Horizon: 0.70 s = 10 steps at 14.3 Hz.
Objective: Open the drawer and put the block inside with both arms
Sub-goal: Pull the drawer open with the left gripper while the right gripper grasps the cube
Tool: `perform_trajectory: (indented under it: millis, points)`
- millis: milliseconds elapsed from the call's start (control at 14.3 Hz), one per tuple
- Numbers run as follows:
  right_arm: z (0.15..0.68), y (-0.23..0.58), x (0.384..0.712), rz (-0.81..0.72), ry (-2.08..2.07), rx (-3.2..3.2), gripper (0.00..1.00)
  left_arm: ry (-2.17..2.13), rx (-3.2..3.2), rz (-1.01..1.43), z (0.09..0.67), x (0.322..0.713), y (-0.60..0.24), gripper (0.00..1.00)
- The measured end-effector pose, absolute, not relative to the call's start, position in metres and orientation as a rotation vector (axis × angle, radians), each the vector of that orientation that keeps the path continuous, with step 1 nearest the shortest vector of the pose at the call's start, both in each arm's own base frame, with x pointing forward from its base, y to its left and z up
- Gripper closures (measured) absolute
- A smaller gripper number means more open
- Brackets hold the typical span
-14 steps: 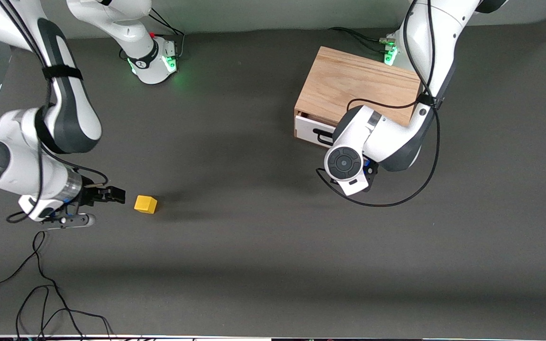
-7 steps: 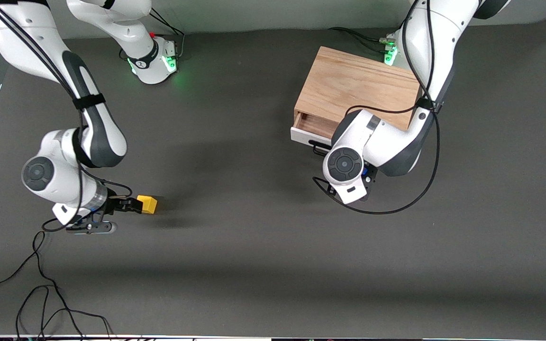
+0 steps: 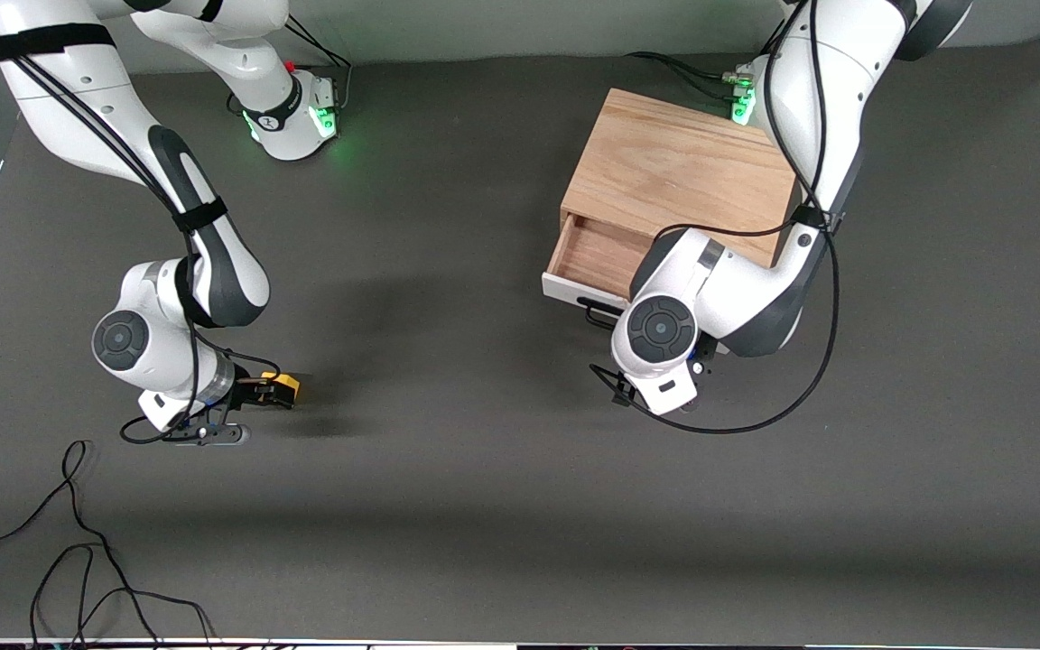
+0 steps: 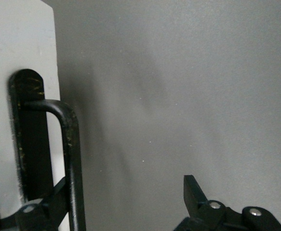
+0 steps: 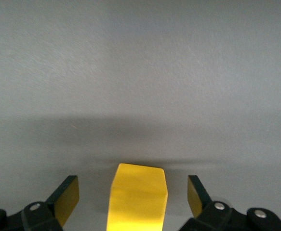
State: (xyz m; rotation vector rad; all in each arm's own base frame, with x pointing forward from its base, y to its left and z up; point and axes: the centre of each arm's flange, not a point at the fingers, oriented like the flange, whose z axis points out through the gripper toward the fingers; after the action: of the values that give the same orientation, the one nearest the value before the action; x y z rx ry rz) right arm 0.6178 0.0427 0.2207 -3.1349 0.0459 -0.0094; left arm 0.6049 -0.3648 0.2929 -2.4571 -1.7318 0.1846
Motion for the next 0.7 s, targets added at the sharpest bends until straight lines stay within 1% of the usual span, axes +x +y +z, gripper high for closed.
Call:
perform_trajectory:
  millis: [280,701]
  points:
    - [0.199,0.036,0.606,-0.041,0.09,-3.136,0.0,-1.798,-2.523,0.116,0.3,0.619,-0.365,0.0]
    - [0.185,0.046,0.599,-0.026,0.122,-3.135,0.0,-1.866,-2.617,0.006,0.32,0.64,-0.369,0.0]
